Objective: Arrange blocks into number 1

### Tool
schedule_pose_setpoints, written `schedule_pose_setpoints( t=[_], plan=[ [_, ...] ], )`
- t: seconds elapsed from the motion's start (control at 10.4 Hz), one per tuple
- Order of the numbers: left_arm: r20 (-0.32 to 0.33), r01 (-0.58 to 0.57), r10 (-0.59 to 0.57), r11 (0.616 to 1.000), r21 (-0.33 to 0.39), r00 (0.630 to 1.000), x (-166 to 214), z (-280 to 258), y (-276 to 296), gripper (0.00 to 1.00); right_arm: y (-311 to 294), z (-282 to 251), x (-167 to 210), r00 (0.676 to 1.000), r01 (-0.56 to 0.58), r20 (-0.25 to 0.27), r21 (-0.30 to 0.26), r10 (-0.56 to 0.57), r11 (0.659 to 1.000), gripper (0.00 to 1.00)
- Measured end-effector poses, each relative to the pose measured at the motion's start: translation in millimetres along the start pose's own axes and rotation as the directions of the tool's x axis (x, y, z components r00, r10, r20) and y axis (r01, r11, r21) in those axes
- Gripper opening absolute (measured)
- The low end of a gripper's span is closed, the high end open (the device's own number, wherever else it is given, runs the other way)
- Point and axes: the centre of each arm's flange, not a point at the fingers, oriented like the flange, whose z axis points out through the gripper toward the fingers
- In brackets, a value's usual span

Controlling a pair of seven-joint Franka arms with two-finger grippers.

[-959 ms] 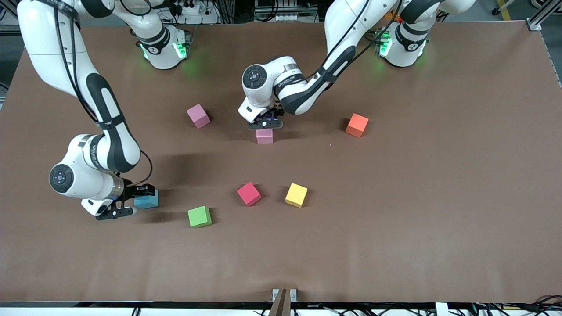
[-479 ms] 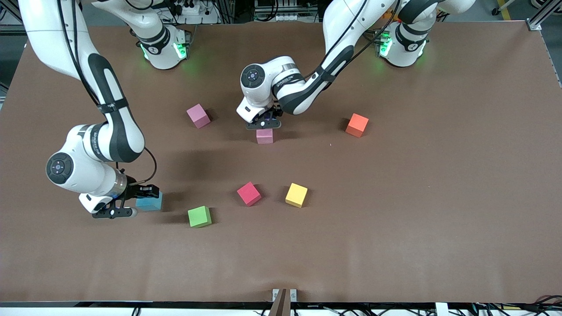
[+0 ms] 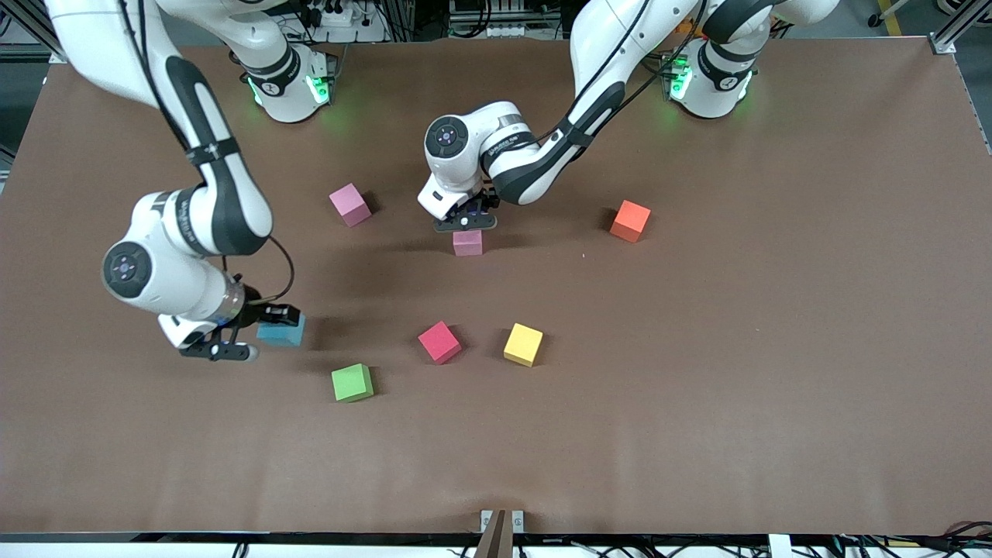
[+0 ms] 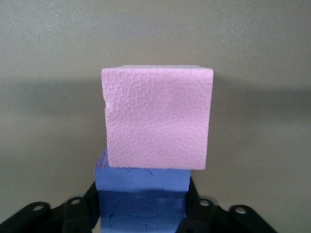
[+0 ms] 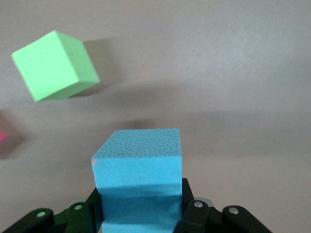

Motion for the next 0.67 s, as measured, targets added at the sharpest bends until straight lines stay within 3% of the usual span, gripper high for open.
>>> schedule_pose_setpoints(
  t=[0.19,0.38,0.67],
  plan=[
    [-0.006,0.016,-0.016,1.0,-0.011,1.0,0.2,-5.0,3.1,0.99,-16.0,-5.6,-18.7,1.0,-0.025,0.005,0.0,0.025,1.0,0.62],
    [-0.022,0.034,-0.034,0.999,-0.036,0.999,-4.0,-23.3,11.0,1.0,-23.6,-9.2,-34.4,0.999,-0.05,0.011,-0.001,0.05,0.999,0.61],
    [-0.052,0.043,-0.044,0.999,-0.016,0.998,-7.8,-74.5,5.6,1.0,-31.1,-4.9,-46.2,0.997,-0.073,0.025,-0.007,0.074,0.997,0.61]
  ],
)
